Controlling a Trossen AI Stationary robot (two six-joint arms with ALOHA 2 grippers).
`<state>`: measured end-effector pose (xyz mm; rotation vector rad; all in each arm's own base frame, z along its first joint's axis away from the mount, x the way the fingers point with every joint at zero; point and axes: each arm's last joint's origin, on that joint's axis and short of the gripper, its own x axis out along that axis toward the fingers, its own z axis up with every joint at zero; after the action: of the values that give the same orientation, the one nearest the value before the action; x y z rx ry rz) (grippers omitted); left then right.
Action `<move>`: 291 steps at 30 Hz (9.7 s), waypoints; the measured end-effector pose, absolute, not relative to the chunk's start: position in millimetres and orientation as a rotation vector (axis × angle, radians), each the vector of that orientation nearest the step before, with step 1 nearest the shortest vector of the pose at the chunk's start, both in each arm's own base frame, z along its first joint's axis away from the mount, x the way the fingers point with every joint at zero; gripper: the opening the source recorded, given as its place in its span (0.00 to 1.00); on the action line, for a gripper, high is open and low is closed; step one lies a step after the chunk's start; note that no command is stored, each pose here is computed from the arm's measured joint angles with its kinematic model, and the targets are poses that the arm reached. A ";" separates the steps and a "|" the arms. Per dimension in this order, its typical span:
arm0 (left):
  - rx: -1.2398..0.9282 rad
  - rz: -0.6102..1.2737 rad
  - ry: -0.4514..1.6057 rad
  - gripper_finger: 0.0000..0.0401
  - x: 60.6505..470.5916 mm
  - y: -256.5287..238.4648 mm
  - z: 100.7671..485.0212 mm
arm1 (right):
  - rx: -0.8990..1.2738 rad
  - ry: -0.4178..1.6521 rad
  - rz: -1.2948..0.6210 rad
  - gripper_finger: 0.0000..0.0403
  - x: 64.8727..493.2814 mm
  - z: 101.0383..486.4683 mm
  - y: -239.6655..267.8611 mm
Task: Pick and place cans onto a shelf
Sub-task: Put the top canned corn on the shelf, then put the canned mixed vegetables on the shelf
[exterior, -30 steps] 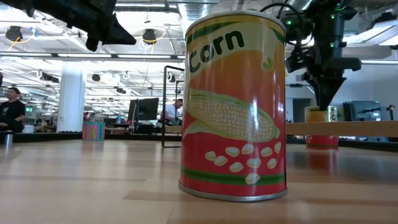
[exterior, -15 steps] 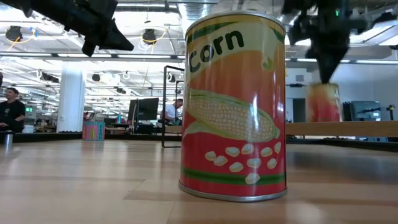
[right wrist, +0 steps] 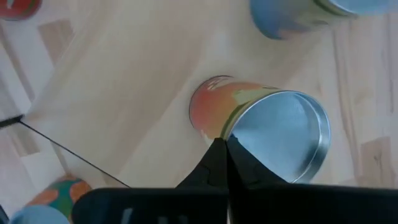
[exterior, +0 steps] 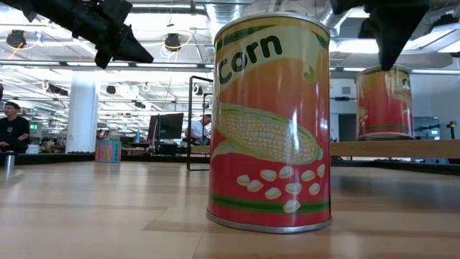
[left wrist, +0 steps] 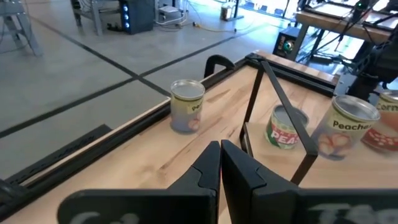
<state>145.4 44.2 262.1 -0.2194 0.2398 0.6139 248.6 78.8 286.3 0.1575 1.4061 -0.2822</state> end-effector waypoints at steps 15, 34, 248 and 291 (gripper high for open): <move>-0.242 0.624 0.230 0.00 145.4 44.3 262.3 | 0.072 1.453 -0.274 0.09 283.6 272.3 82.5; -0.330 0.555 0.222 0.00 146.5 42.5 261.8 | 0.134 1.025 -0.081 0.13 217.0 366.9 61.5; -0.439 0.052 0.161 0.00 142.8 -40.2 270.9 | 0.380 1.500 -0.278 0.03 350.0 239.7 123.9; -0.436 0.058 0.194 0.00 142.2 -40.1 267.8 | 0.728 1.483 -0.564 0.02 257.4 237.8 114.3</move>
<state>142.2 -40.1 267.8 -0.4359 0.1935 0.0583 257.4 114.3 237.8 0.7281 1.4834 -0.5640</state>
